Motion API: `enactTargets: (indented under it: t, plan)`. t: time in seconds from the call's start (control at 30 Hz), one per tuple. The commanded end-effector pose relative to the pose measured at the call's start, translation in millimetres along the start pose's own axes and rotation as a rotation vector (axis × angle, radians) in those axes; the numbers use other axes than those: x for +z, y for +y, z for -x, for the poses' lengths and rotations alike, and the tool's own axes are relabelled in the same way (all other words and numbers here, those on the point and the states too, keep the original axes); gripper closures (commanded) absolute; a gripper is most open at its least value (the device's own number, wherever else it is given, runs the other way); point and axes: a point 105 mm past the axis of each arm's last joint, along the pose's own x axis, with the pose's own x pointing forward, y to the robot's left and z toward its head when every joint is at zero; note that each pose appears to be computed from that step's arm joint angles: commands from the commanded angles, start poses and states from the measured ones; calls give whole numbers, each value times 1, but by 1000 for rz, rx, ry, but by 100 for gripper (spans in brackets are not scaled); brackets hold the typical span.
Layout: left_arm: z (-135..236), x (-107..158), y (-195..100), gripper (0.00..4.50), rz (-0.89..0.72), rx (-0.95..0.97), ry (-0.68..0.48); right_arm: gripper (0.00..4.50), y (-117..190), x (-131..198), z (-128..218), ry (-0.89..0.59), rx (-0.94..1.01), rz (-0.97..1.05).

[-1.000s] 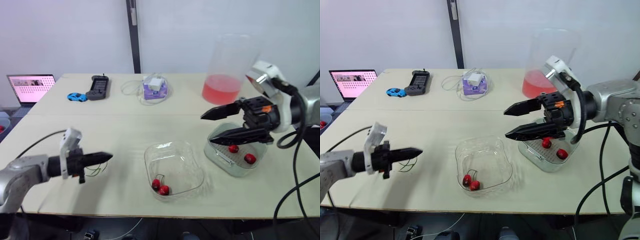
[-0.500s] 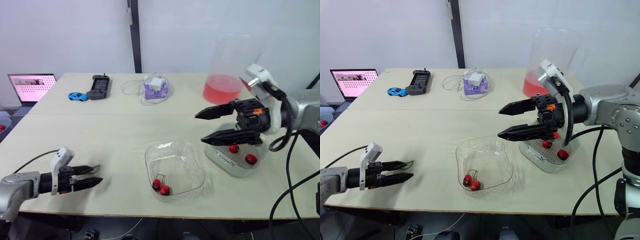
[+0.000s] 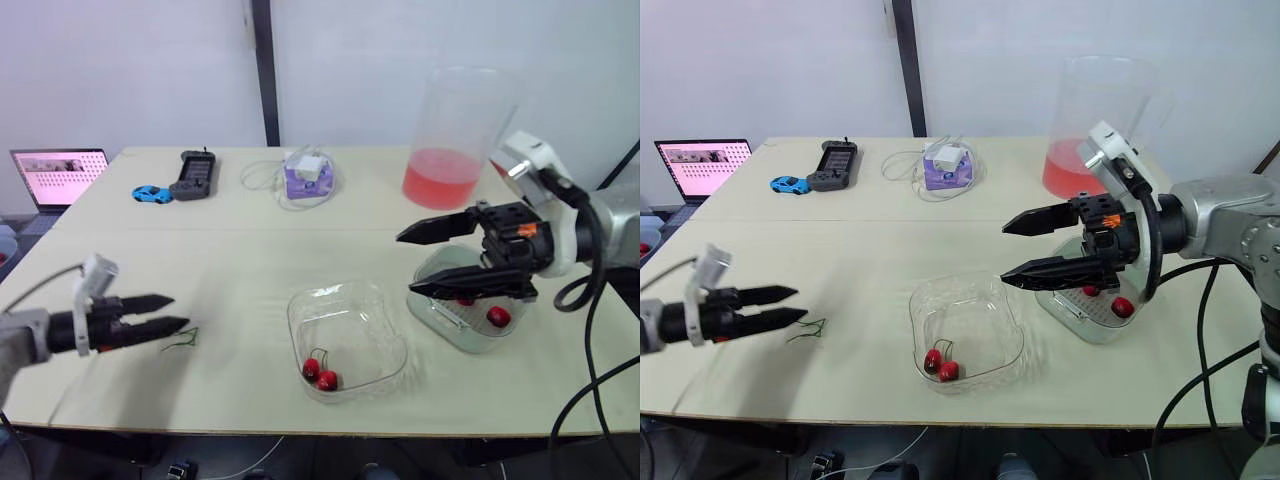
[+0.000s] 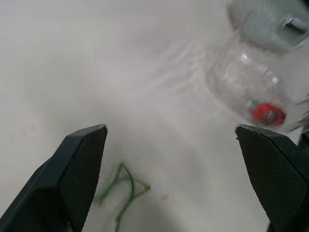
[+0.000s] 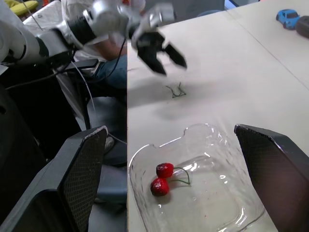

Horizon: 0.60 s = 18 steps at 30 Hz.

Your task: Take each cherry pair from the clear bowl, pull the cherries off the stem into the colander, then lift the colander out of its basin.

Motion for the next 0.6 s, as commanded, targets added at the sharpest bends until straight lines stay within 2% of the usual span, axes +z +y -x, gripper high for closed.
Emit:
enactTargets:
  t: [0.03, 0.13, 0.27, 0.4, 0.6]
  plan:
    - [-3, 32, -25, 3, -128, -142, -58, 0, 7, 5, 5, 15, -23, 41]
    - [-18, 37, -49, 3, -286, -280, 9, 0, 9, -3, 5, 64, -38, 13]
    - [-42, 51, -75, 3, -419, -424, 11, 0, 14, -9, 7, 106, -79, 1]
    - [-58, 64, -87, 3, -475, -483, -33, 0, 14, -20, 1, 201, -138, 46]
    - [-70, 60, -91, 3, -495, -517, -54, 0, 3, -30, -37, 286, -147, 181]
